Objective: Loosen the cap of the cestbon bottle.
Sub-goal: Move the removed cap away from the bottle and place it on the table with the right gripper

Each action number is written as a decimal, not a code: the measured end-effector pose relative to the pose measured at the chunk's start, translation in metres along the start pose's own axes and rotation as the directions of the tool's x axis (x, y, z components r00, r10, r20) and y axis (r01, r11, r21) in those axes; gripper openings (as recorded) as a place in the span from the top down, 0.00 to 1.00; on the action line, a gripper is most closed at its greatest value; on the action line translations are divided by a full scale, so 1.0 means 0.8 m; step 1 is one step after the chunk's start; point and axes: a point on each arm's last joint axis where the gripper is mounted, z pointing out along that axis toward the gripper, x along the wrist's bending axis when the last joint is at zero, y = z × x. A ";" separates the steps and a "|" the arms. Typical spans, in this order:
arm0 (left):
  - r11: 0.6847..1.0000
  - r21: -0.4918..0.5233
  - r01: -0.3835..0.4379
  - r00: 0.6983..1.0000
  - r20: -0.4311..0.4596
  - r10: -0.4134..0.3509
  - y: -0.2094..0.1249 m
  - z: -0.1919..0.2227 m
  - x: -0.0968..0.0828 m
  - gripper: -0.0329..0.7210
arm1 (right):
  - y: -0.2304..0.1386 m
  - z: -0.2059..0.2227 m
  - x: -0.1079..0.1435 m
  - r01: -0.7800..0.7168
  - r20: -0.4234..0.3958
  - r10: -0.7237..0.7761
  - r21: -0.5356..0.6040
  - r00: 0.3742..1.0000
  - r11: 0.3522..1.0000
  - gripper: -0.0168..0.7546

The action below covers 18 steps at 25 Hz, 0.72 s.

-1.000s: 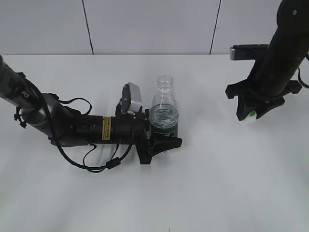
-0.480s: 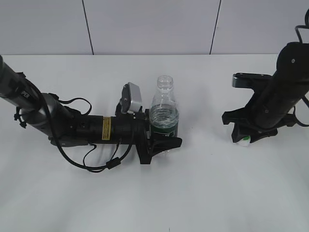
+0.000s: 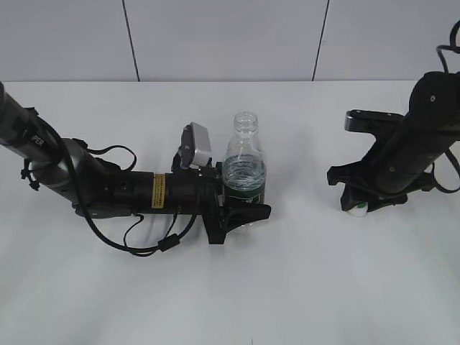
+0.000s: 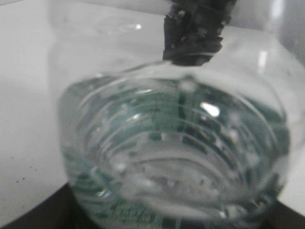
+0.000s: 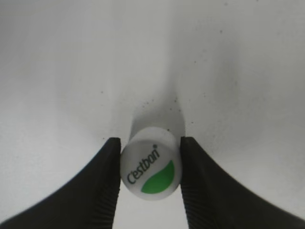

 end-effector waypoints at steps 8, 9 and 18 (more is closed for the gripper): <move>1.000 0.000 0.000 1.000 0.000 0.000 0.000 0.000 0.000 0.39 | 0.000 0.002 0.000 -0.007 -0.002 0.007 0.001 1.000 1.000 0.60; 1.000 0.000 0.000 1.000 -0.001 0.000 0.000 0.000 0.000 0.39 | 0.000 0.002 0.000 -0.007 -0.002 0.007 0.001 1.000 1.000 0.60; 1.000 0.000 0.000 1.000 -0.001 0.000 0.000 0.000 0.000 0.39 | 0.000 0.002 0.000 -0.013 -0.006 0.013 0.001 1.000 1.000 0.44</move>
